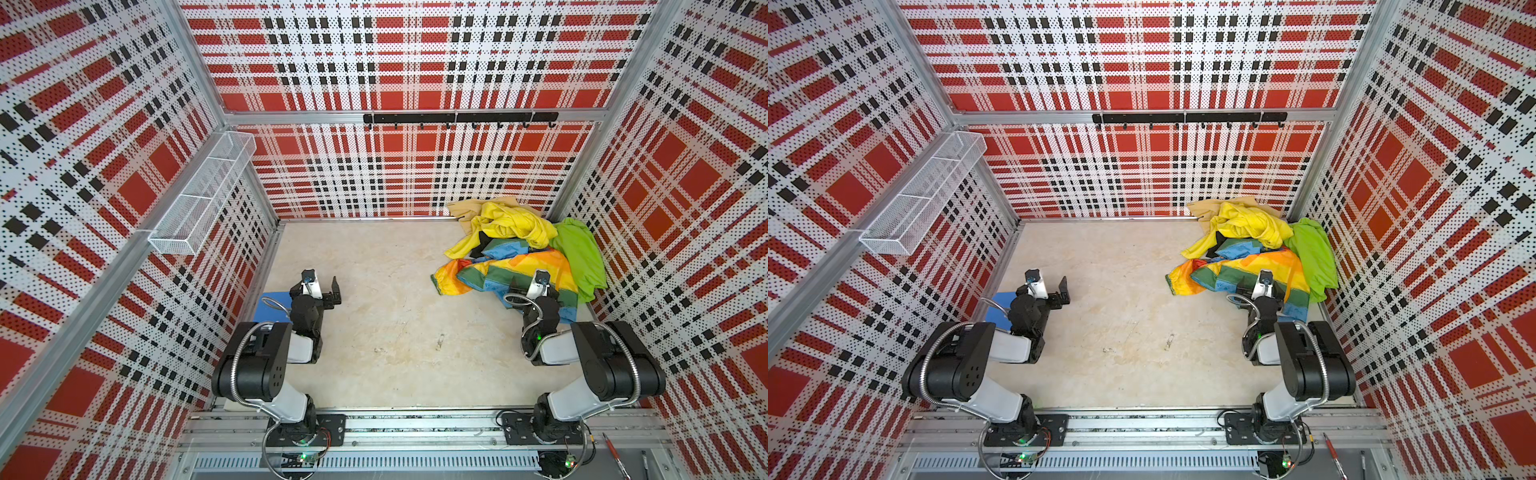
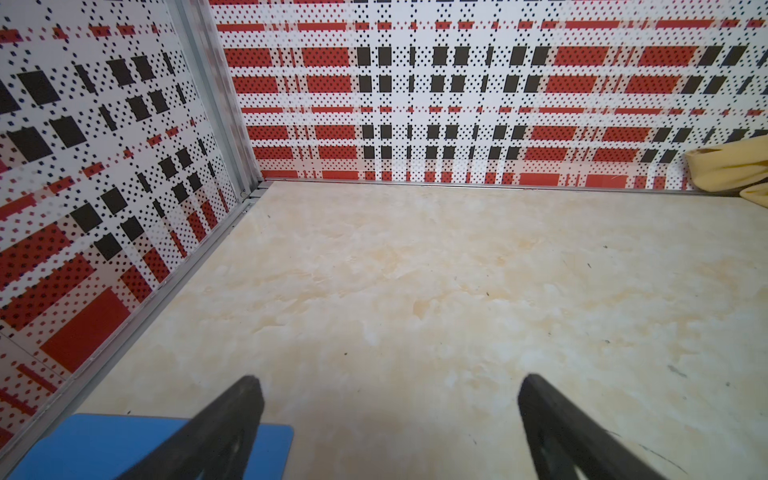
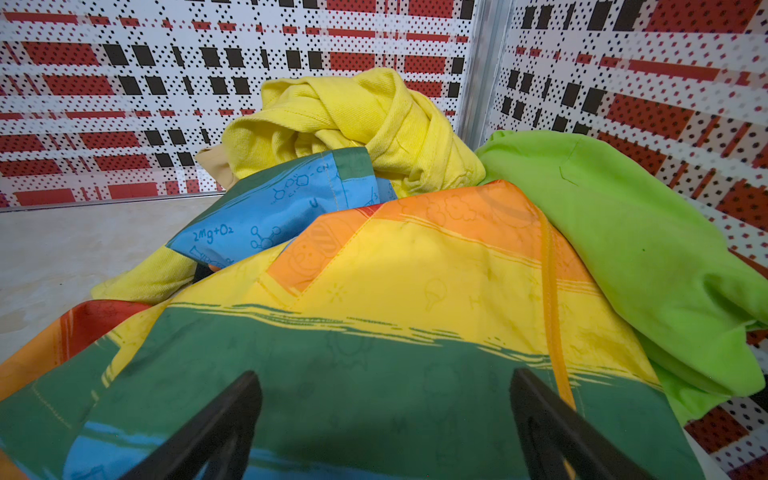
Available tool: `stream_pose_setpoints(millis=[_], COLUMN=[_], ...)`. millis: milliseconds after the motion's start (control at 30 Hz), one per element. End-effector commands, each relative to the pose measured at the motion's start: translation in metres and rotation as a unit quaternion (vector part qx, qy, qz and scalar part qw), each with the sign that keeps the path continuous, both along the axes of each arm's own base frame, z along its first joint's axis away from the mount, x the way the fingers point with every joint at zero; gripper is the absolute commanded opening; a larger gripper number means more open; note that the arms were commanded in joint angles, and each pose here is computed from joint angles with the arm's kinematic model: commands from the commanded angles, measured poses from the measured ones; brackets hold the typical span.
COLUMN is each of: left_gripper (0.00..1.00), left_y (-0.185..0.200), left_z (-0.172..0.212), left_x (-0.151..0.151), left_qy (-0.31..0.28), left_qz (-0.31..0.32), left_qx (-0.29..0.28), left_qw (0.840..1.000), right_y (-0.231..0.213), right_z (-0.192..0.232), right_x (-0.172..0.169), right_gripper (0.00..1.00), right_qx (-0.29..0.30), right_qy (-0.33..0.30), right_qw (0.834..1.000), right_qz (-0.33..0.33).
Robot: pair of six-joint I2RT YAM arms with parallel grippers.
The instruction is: Pick out a specific cloth from the pile
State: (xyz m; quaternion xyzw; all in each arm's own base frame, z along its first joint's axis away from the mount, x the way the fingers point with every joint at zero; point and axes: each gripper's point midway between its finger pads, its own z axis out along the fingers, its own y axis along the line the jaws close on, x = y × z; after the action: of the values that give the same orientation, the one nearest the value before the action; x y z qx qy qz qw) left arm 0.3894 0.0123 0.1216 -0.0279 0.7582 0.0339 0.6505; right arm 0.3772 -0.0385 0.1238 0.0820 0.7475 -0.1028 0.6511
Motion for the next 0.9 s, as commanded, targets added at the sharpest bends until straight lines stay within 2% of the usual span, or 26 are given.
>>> stream_pose_setpoints(millis=[0, 233, 400, 500, 633, 700, 767, 867], left_gripper=[0.99, 0.99, 0.99, 0.99, 0.99, 0.99, 0.99, 0.99], left_y=[0.000, 0.003, -0.001, 0.000, -0.020, -0.030, -0.054, -0.072], left_z=[0.012, 0.019, 0.023, 0.036, 0.060, 0.072, 0.084, 0.101], left_x=[0.005, -0.011, -0.013, -0.020, -0.024, -0.023, -0.026, -0.033], left_qy=[-0.020, -0.054, -0.057, -0.069, -0.063, -0.050, -0.045, -0.057], left_qz=[-0.006, 0.013, 0.014, 0.045, 0.042, 0.030, -0.011, -0.043], left_qx=[-0.008, -0.005, 0.007, 0.024, 0.059, 0.044, 0.023, -0.031], left_qw=[1.000, 0.998, 0.998, 0.996, 0.995, 0.997, 0.999, 0.997], right_y=[-0.001, -0.006, -0.004, -0.003, -0.001, 0.003, 0.006, 0.015], right_z=[0.018, 0.023, 0.029, 0.038, 0.050, 0.050, 0.051, 0.067], right_x=[0.000, -0.012, -0.022, -0.031, -0.034, -0.026, -0.019, -0.020], right_gripper=[1.00, 1.00, 1.00, 1.00, 1.00, 1.00, 1.00, 1.00], right_qx=[0.007, 0.011, 0.010, 0.007, 0.008, 0.027, 0.054, 0.070], right_qy=[-0.039, -0.064, -0.085, -0.105, -0.092, -0.047, -0.004, -0.010], right_qw=[0.999, 0.998, 0.996, 0.994, 0.996, 0.999, 0.999, 0.997], right_qz=[-0.003, -0.018, -0.011, -0.006, -0.004, 0.003, 0.006, 0.024])
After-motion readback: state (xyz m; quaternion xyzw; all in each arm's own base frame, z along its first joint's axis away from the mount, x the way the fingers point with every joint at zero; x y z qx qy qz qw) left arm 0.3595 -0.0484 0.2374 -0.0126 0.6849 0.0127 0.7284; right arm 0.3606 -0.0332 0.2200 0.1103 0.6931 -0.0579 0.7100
